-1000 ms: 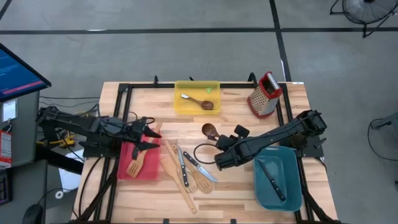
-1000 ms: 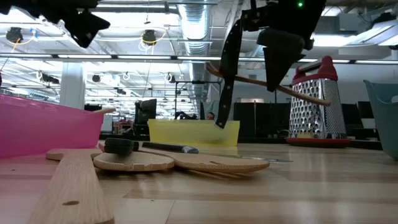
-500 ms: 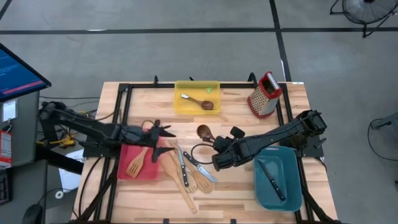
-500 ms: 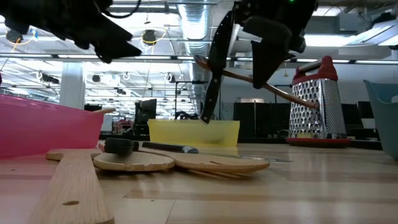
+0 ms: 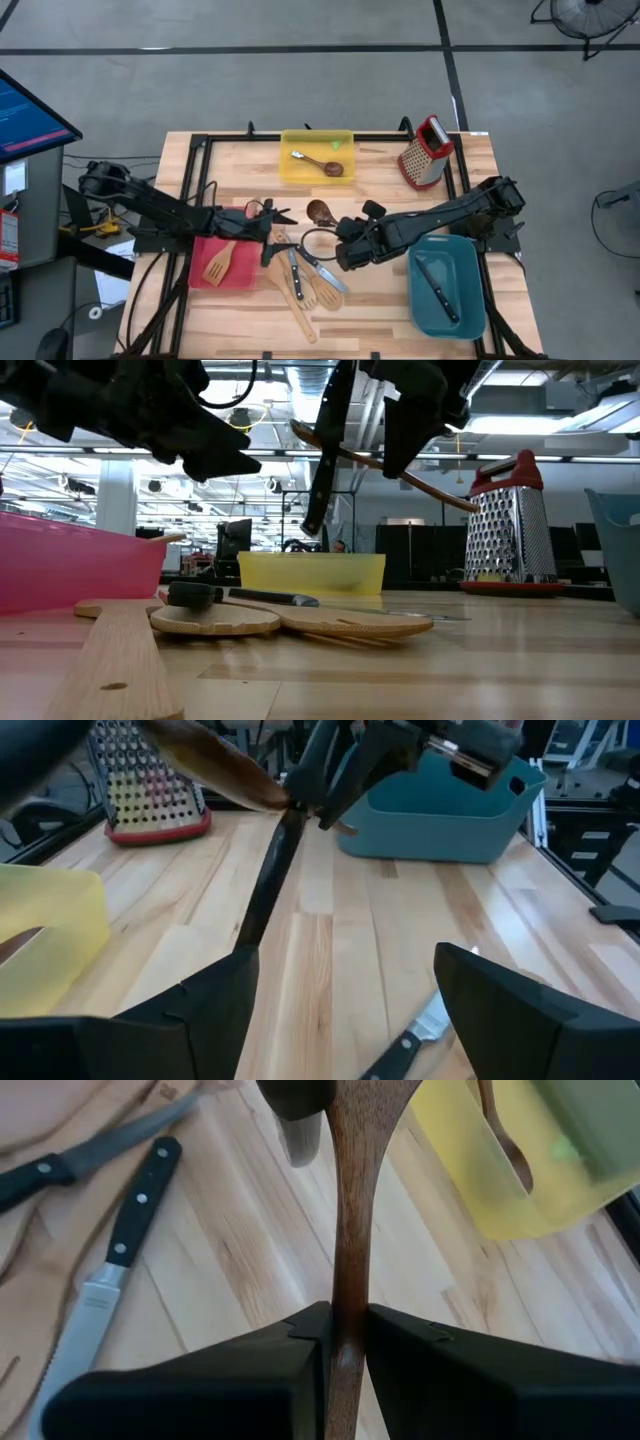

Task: Pick & Place Kitchen Items
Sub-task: Put the brown serving spoon into the yellow bin

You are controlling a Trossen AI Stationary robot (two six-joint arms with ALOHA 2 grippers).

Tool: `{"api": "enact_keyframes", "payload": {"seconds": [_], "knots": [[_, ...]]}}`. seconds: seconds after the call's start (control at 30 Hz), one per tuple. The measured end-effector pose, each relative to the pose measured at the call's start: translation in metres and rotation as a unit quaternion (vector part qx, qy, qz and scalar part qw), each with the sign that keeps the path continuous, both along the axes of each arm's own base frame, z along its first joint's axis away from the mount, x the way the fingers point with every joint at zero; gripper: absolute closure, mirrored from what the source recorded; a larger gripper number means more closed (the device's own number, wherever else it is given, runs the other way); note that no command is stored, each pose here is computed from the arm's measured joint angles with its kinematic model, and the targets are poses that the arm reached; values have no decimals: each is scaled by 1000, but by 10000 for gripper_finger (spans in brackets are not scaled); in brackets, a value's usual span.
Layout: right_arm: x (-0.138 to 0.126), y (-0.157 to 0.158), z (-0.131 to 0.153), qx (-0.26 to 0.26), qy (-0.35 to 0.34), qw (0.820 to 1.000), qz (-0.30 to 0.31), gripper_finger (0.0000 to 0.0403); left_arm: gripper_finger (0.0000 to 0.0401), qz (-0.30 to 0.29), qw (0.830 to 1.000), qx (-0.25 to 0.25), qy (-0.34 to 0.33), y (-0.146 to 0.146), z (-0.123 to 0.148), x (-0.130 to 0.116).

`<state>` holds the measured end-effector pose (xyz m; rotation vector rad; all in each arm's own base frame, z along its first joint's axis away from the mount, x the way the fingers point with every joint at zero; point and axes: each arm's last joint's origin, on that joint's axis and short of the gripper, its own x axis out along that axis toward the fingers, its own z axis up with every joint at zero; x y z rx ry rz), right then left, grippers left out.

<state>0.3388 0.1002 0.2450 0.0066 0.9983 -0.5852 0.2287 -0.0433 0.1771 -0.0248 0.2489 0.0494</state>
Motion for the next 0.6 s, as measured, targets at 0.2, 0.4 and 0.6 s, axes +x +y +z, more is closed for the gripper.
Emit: {"api": "enact_keyframes", "payload": {"seconds": [0.2, 0.4, 0.6], "knots": [[5, 1, 1, 1, -16, 1000, 15, 355, 114, 19, 1000, 6, 9, 7, -7, 15], [6, 1, 2, 3, -25, 1000, 17, 355, 114, 25, 999, 32, 14, 10, -6, 38], [6, 2, 2, 4, -25, 999, 19, 355, 114, 10, 999, 28, 25, 11, -10, 52]]}}
